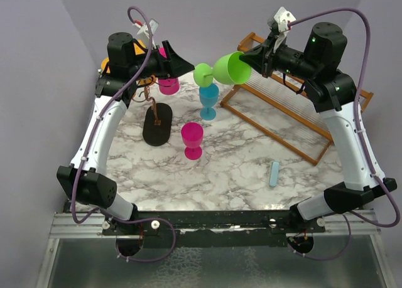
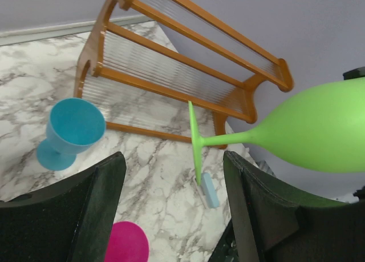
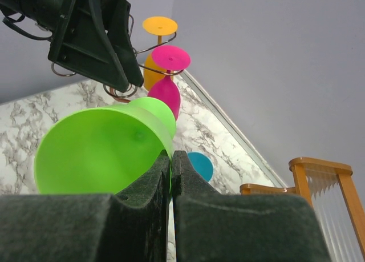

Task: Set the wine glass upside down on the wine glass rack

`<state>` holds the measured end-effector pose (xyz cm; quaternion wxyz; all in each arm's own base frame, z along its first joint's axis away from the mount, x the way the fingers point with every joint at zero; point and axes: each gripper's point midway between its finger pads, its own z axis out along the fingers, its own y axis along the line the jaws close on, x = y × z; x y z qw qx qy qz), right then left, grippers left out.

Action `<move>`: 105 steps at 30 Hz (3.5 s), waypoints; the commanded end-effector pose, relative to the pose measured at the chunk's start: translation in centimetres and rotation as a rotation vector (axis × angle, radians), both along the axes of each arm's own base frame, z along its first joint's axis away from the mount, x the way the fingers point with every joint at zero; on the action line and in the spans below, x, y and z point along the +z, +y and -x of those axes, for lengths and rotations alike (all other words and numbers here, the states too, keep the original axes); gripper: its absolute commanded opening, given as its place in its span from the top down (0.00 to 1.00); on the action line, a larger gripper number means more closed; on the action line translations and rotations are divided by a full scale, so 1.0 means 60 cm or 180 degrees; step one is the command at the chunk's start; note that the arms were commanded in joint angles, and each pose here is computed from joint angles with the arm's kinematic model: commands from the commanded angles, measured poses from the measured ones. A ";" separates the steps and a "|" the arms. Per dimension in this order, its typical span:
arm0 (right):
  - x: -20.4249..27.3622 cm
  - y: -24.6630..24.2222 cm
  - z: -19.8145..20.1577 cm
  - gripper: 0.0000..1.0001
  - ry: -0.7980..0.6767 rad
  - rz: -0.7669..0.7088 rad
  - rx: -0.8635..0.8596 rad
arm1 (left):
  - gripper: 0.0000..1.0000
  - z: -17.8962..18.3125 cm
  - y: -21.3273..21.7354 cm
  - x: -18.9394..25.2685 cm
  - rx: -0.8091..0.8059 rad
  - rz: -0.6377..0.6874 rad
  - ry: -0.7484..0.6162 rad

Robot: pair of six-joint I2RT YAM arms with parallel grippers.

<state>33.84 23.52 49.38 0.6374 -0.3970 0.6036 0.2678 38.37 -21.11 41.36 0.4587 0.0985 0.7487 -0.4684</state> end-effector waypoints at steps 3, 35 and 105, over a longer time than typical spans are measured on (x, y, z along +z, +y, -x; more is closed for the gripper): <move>0.026 0.006 0.011 0.99 -0.0089 -0.0116 0.0090 | 0.31 0.030 -0.027 0.023 -0.0406 0.0342 0.0038; 0.015 0.008 0.006 0.99 -0.0085 -0.0074 0.0099 | 0.96 0.042 -0.068 -0.016 -0.0832 0.0503 0.0369; 0.013 -0.076 0.048 0.18 -0.0426 0.0142 -0.0310 | 1.00 0.208 0.339 0.015 -0.0176 -0.5055 -0.1819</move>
